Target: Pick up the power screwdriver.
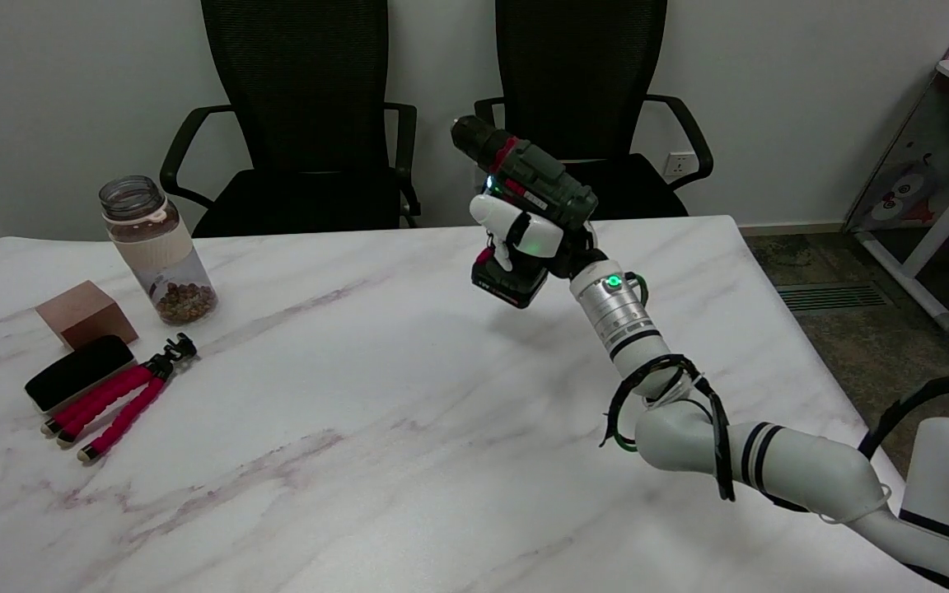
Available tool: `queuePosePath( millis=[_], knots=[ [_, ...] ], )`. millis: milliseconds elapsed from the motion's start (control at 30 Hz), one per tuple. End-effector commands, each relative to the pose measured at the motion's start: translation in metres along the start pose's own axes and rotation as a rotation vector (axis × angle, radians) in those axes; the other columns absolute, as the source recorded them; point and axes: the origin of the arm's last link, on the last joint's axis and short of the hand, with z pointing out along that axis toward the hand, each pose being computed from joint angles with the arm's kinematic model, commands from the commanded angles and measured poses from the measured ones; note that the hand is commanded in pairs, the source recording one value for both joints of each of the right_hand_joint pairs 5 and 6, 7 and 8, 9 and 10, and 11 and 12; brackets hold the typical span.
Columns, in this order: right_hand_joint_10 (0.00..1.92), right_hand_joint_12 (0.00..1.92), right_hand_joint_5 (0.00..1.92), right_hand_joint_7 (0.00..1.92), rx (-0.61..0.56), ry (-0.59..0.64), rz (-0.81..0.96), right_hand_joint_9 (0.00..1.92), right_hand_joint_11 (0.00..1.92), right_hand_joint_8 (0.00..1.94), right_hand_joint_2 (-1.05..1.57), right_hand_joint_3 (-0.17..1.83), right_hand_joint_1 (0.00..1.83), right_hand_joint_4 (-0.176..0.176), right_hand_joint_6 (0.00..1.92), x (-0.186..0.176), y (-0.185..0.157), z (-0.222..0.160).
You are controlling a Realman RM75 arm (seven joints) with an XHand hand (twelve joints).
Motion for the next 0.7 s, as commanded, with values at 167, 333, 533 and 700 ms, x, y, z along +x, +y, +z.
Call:
queuePosePath(
  millis=[167, 333, 533, 700],
  knots=[
    [1.81, 1.92, 1.70, 1.70, 0.047, -0.045, -0.040, 1.81, 1.92, 1.70, 0.31, 0.63, 0.85, 0.176, 1.70, -0.002, -0.023, 0.024],
    [1.83, 1.92, 1.69, 1.69, 0.062, -0.059, -0.061, 1.83, 1.92, 1.69, 0.35, 0.59, 0.85, 0.176, 1.69, -0.002, -0.031, 0.033],
    [1.83, 1.92, 1.68, 1.68, 0.105, -0.066, -0.079, 1.83, 1.92, 1.68, 0.40, 0.57, 0.84, 0.176, 1.68, 0.006, -0.051, 0.044],
    [1.83, 1.92, 1.68, 1.68, 0.131, -0.078, -0.088, 1.83, 1.92, 1.68, 0.43, 0.57, 0.84, 0.176, 1.68, 0.011, -0.067, 0.052]
  ],
)
